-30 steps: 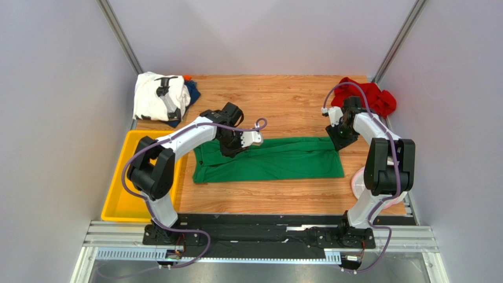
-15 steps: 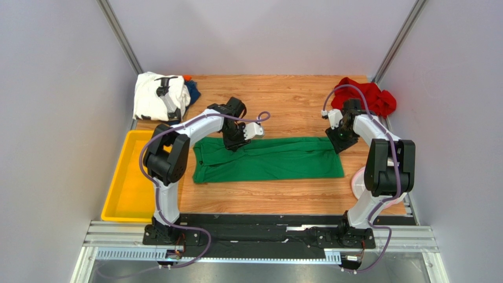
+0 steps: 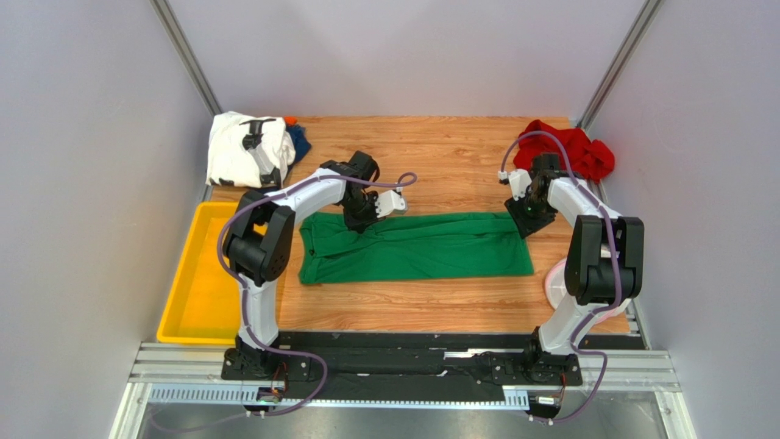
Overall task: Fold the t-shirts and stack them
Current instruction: Fold the other side of the tshirt into a rectangle, then rotate the tshirt 90 degrees
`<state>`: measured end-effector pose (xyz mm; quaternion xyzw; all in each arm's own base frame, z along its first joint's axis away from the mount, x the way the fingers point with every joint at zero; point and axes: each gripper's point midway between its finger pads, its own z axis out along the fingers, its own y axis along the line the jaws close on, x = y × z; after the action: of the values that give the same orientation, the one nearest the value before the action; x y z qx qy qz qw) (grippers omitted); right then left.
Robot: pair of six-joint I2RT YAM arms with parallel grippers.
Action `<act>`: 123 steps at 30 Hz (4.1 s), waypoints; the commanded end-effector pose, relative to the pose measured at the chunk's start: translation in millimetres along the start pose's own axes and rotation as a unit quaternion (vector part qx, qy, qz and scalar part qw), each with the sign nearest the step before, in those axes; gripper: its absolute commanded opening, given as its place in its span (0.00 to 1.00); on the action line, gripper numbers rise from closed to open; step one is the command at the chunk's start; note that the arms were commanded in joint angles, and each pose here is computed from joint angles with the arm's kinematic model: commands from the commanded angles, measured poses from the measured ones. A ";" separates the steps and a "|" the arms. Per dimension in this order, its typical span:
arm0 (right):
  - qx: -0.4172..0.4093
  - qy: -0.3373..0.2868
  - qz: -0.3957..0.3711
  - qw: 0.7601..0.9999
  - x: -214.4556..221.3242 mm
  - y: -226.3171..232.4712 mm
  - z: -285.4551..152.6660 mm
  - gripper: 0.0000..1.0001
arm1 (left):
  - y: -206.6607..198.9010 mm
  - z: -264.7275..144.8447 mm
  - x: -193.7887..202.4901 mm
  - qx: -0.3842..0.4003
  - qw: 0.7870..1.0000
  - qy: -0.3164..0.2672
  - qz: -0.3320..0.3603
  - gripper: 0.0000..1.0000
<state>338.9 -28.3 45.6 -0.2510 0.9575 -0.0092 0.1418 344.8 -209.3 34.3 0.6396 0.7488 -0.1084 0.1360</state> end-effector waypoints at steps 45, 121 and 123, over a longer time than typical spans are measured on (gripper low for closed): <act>0.008 -0.020 -0.007 1.000 -5.2 -1.8 -8.6 0.40 | -114.0 -4.2 4.6 -0.020 0.999 0.032 -0.001 0.26; -0.022 0.001 -0.170 0.985 -11.4 88.3 6.6 0.88 | 79.5 1.0 28.7 -0.176 0.980 0.077 -0.043 0.92; -0.020 -0.002 -0.174 0.985 -13.7 90.6 4.3 0.88 | 105.5 -8.3 20.2 -0.195 0.977 0.070 -0.050 0.92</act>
<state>309.2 54.2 24.9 -0.4030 0.9070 -0.0056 0.1221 405.6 -176.7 32.7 0.5765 0.7939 0.0538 0.1859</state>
